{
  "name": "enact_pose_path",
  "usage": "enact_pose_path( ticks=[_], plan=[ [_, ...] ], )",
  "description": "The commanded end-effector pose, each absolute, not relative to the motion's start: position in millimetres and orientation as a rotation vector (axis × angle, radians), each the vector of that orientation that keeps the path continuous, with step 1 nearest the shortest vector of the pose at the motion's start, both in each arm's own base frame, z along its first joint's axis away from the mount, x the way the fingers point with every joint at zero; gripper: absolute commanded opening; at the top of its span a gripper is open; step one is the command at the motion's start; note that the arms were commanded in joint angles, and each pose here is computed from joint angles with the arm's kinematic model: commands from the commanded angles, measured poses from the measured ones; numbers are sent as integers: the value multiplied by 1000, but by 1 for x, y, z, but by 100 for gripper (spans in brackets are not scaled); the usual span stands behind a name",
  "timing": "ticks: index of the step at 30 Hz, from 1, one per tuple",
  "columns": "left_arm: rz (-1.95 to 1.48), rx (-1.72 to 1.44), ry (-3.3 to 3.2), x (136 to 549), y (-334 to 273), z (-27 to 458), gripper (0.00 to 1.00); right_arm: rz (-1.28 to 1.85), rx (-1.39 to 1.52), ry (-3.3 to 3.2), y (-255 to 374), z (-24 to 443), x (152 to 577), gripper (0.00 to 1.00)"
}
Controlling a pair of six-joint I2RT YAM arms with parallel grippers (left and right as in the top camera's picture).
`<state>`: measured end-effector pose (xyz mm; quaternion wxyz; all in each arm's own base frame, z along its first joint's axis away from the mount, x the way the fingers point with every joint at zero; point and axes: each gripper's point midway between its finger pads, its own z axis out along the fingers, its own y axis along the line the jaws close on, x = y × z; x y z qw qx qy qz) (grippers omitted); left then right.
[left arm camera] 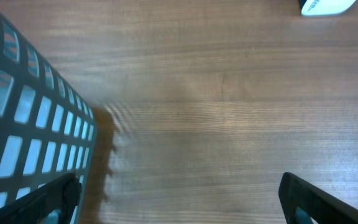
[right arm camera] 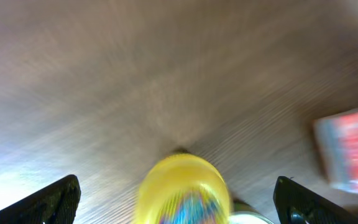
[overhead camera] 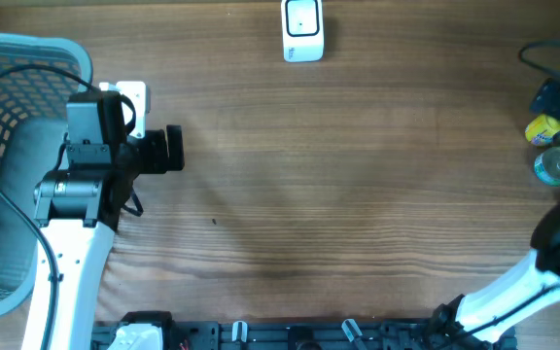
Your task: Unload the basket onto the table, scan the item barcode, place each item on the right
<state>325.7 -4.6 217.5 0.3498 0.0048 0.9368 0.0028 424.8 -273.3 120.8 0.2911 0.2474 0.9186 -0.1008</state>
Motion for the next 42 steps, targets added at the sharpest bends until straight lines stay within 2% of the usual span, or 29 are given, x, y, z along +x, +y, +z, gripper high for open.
enact_pose_path(
  ticks=[1,3,5,8,9,13,15,16,20,24,27,33,36,42],
  plan=[
    [36,52,2265,354,-2,245,100,-301,549,2152,-239,272,414,100],
    [88,87,1994,389,1,301,100,-327,459,1946,-206,363,389,100],
    [144,30,1548,412,9,408,100,-343,343,1653,-166,466,358,100],
    [251,-41,1311,402,27,466,100,-341,257,1407,-131,541,320,100],
    [298,-43,1314,400,32,466,100,-337,249,1395,-126,546,313,100],
    [529,-20,1616,380,58,407,100,-259,140,1409,-69,544,263,100],
    [421,78,1608,365,38,414,100,-256,87,1368,-51,541,231,100],
    [368,113,1581,337,28,428,100,-266,62,1337,-44,537,209,100],
    [348,-32,1446,275,50,469,100,-284,-12,1292,-27,520,169,100],
    [277,-48,1365,212,50,468,100,-291,-18,1171,-15,523,117,100],
    [206,53,1298,190,21,455,100,-297,-21,1063,-4,528,68,100],
    [219,89,1148,142,3,475,100,-190,7,890,16,521,-10,100],
    [217,100,1107,130,-2,481,100,-152,22,871,18,524,-18,100],
    [171,163,921,71,-23,500,100,24,101,873,18,522,-16,100]
  ],
)
